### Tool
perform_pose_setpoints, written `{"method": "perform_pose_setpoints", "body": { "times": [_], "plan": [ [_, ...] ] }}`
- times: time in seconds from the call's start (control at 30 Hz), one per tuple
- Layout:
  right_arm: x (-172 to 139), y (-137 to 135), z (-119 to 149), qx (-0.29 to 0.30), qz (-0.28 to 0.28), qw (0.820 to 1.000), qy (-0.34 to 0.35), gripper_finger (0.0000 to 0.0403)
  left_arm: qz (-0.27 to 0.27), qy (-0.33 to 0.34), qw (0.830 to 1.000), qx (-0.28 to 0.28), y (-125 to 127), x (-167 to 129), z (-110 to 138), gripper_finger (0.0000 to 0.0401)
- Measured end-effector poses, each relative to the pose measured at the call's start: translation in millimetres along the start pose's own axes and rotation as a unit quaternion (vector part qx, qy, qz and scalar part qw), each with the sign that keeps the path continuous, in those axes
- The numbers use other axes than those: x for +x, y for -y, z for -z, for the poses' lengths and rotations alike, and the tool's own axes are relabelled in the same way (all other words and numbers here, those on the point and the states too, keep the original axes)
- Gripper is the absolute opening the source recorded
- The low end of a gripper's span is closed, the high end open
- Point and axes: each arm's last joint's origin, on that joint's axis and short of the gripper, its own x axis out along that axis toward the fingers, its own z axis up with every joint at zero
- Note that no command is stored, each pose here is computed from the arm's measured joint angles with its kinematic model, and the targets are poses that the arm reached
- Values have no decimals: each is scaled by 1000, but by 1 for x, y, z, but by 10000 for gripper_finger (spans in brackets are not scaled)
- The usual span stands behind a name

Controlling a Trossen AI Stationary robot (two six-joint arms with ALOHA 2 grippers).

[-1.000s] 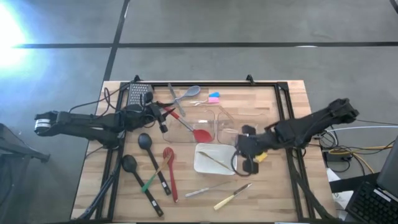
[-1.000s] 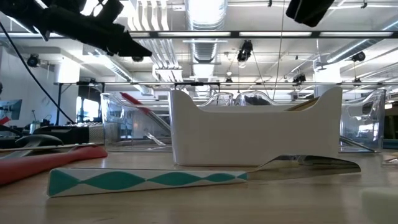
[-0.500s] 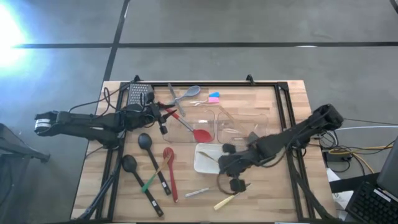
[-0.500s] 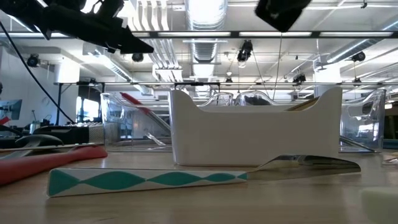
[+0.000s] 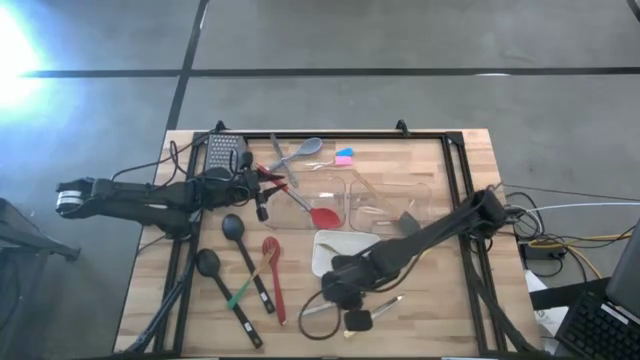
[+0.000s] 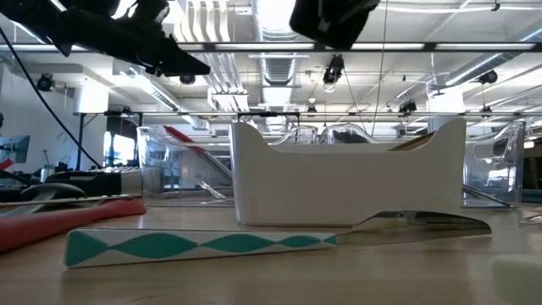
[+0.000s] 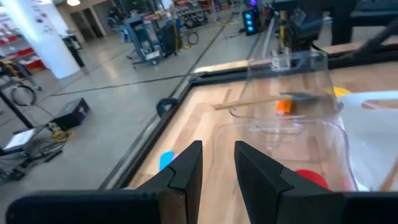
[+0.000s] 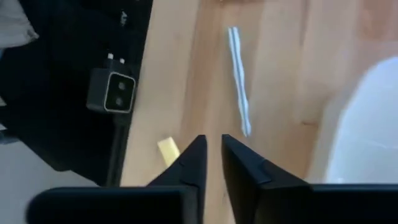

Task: Pick & Place Kitchen Items
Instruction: Put the white knife into the white bin

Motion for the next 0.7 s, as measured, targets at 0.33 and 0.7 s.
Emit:
{"method": "perform_pose_setpoints", "body": {
  "times": [0.33,0.7],
  "plan": [
    [49,6,-13,-19,10,999,-47,163,4,-12,1000,2,1,0,3,99],
    [75,16,-45,-62,20,997,-48,199,4,-13,1000,3,1,0,3,99]
  ]
}}
